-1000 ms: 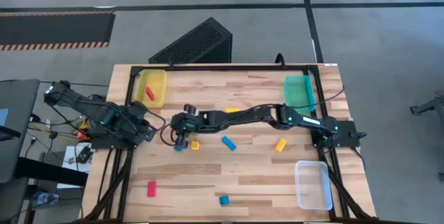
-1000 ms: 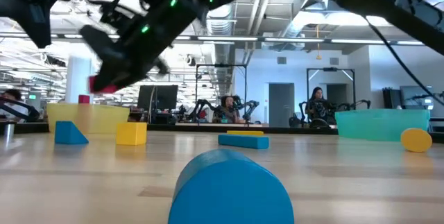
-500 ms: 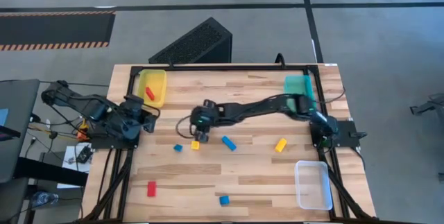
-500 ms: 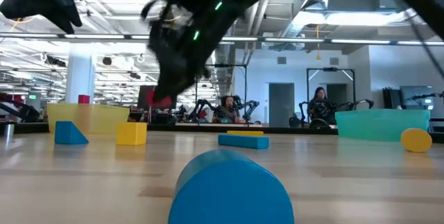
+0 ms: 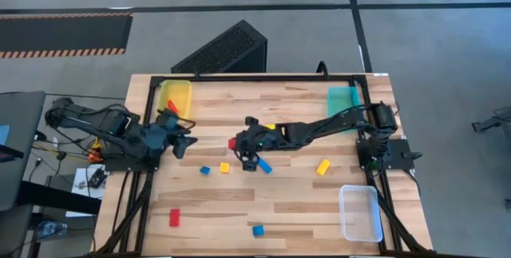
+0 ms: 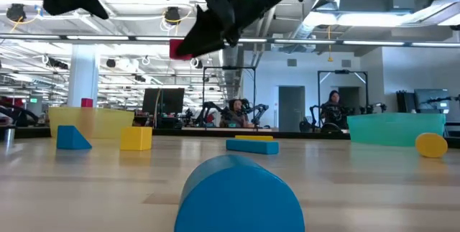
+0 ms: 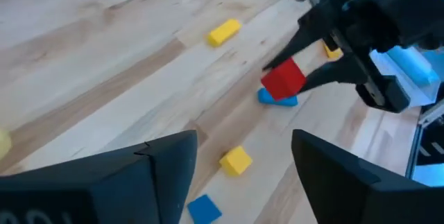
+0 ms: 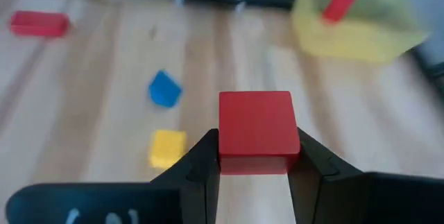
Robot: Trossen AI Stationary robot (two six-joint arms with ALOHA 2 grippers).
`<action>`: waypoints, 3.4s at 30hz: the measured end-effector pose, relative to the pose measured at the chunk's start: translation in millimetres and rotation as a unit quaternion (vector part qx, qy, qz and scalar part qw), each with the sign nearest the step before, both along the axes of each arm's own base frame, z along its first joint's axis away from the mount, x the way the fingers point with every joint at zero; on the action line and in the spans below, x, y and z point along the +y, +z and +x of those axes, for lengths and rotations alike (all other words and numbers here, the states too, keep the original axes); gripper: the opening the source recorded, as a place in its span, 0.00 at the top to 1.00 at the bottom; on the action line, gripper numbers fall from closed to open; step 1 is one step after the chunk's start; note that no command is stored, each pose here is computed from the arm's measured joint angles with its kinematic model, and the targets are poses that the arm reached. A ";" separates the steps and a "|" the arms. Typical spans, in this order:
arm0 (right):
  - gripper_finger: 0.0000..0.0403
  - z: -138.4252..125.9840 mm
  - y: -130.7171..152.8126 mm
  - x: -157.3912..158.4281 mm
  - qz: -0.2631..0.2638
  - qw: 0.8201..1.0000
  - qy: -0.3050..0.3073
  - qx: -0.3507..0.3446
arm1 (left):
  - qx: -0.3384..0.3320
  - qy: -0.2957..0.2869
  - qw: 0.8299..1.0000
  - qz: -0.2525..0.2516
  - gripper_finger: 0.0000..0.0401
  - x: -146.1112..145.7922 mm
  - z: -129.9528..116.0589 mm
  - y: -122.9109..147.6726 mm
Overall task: Sort & place blocks by color
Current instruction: Put the top red block into the yellow bin
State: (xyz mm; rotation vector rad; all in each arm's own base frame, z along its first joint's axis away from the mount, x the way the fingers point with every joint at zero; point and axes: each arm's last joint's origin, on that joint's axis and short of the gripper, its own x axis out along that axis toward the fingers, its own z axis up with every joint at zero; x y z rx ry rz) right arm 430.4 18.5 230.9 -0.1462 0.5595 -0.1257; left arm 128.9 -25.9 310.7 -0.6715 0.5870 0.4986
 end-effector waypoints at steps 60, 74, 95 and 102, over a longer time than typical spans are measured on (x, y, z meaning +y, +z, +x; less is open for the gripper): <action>0.41 11.1 69.0 -87.6 0.062 0.980 -0.154 -0.108 | 0.211 0.181 0.961 -0.010 0.75 161.2 15.6 -47.3; 0.46 22.1 39.3 -84.2 0.076 0.986 -0.137 -0.060 | 0.370 0.285 0.883 -0.037 0.75 157.1 -19.2 -61.0; 0.46 22.8 41.1 -89.1 0.070 0.985 -0.138 -0.073 | 0.300 0.354 0.886 0.005 0.73 182.1 -24.4 -82.1; 0.46 19.9 43.6 -113.7 0.086 0.984 -0.130 -0.088 | 0.296 0.326 0.898 -0.024 0.73 185.1 -30.5 -82.7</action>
